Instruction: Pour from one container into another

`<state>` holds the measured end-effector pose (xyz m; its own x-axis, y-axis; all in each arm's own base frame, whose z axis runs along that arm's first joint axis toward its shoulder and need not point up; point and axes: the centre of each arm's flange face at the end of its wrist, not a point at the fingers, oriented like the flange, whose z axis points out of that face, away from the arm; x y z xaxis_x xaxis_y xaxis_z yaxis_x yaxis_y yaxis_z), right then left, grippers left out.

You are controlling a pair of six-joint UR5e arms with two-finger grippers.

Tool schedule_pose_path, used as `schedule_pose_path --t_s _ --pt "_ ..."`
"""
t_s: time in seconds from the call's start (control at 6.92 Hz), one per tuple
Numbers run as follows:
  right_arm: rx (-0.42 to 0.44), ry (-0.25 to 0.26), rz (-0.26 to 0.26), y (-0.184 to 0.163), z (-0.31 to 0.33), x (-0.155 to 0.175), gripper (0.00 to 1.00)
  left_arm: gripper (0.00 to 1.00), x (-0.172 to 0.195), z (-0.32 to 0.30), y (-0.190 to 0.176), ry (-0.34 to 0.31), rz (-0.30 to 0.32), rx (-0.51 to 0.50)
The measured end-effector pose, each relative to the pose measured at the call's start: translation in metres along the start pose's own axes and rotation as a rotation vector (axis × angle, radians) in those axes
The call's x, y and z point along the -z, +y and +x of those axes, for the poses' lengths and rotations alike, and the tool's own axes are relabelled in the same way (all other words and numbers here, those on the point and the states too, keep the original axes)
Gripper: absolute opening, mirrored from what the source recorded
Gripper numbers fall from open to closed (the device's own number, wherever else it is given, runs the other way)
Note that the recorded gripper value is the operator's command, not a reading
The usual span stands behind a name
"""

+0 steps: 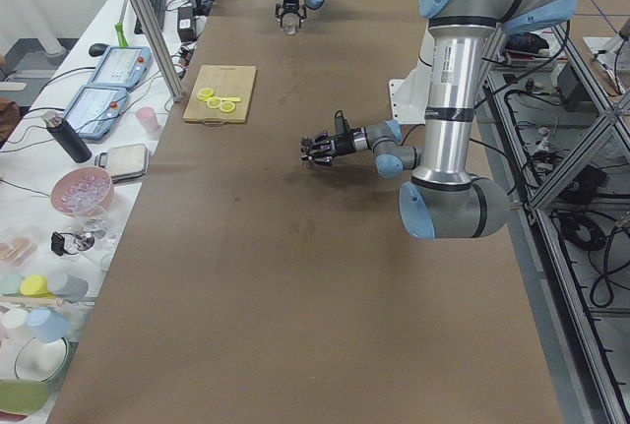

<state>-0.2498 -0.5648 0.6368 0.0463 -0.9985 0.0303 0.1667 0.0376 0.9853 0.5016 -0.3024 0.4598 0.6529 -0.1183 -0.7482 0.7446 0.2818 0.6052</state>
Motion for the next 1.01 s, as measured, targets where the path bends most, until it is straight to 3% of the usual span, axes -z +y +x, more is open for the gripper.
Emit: schedule_pose_path --t_s 0.58,1.01 --pt "-0.010 0.002 -0.001 -0.001 0.000 -0.003 0.77 0.00 -0.003 0.003 -0.007 -0.001 0.021 0.005" --pt "-0.032 0.002 -0.001 -0.002 -0.001 -0.003 0.69 0.00 -0.001 0.009 -0.020 0.005 0.035 0.002"
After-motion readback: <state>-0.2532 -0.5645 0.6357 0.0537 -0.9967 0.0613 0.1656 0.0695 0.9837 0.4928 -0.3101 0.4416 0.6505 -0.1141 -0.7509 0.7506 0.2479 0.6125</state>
